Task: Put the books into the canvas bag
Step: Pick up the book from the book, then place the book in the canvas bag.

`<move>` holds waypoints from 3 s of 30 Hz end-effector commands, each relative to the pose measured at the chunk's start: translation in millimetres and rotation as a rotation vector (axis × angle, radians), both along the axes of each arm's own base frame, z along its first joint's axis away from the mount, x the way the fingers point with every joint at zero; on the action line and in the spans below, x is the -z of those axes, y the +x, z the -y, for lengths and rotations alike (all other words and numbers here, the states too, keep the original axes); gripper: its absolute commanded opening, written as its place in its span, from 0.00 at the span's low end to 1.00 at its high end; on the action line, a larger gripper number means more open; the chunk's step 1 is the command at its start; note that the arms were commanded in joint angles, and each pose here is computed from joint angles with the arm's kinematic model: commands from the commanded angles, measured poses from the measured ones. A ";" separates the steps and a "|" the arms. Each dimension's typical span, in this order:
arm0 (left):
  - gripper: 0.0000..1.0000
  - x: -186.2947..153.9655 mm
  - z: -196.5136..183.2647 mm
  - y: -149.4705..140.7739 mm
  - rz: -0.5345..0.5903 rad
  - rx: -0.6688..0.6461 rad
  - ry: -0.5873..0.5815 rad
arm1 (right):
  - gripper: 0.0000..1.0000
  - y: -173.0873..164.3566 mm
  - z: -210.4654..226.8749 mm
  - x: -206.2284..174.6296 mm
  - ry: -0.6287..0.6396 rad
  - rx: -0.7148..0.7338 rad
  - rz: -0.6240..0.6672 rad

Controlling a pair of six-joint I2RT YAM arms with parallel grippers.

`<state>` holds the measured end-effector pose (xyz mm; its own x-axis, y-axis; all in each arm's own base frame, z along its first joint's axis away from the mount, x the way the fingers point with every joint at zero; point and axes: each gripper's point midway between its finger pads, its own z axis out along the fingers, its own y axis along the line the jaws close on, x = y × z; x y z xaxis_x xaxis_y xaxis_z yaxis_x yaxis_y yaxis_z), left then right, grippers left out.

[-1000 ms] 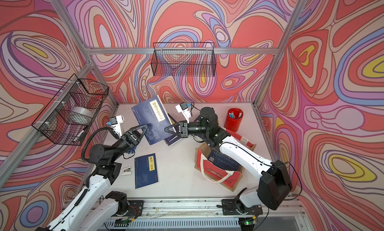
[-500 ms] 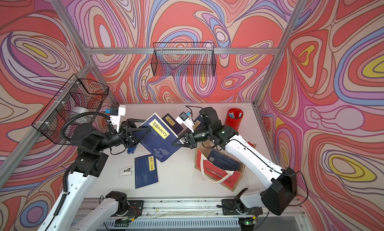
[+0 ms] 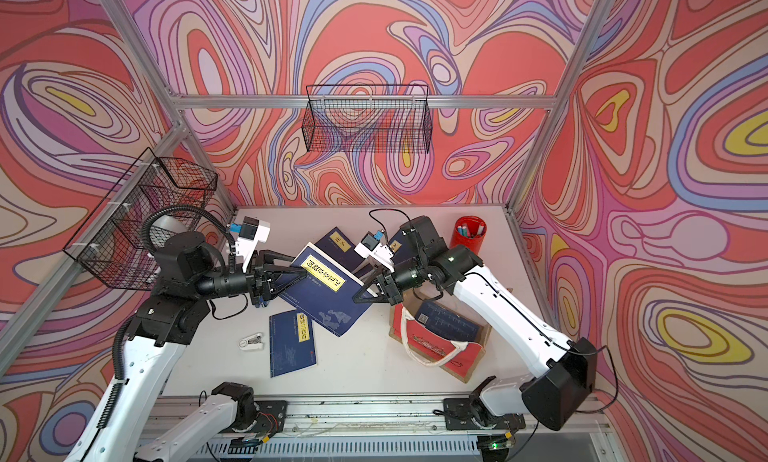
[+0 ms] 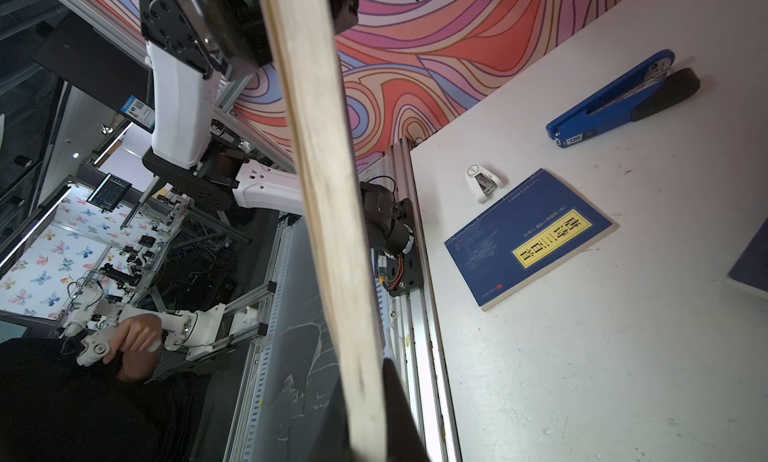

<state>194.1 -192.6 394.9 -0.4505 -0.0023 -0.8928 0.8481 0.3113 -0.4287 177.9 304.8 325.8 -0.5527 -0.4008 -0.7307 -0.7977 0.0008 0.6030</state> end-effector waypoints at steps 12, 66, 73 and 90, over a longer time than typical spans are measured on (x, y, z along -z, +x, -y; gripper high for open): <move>0.00 2.9 -3.3 5.3 0.015 -0.041 0.041 | 0.38 29.1 15.4 -25.2 -0.001 0.160 0.095; 0.00 107.2 276.1 66.4 -0.340 -0.350 0.323 | 0.98 63.2 344.2 -37.2 -0.649 1.713 0.116; 0.00 119.4 295.9 61.3 -0.374 -0.279 0.333 | 0.98 69.6 336.2 -34.3 -0.609 1.680 0.103; 0.00 154.5 345.6 34.5 -0.511 -0.128 0.384 | 0.98 33.9 308.1 9.3 -0.615 1.552 -0.108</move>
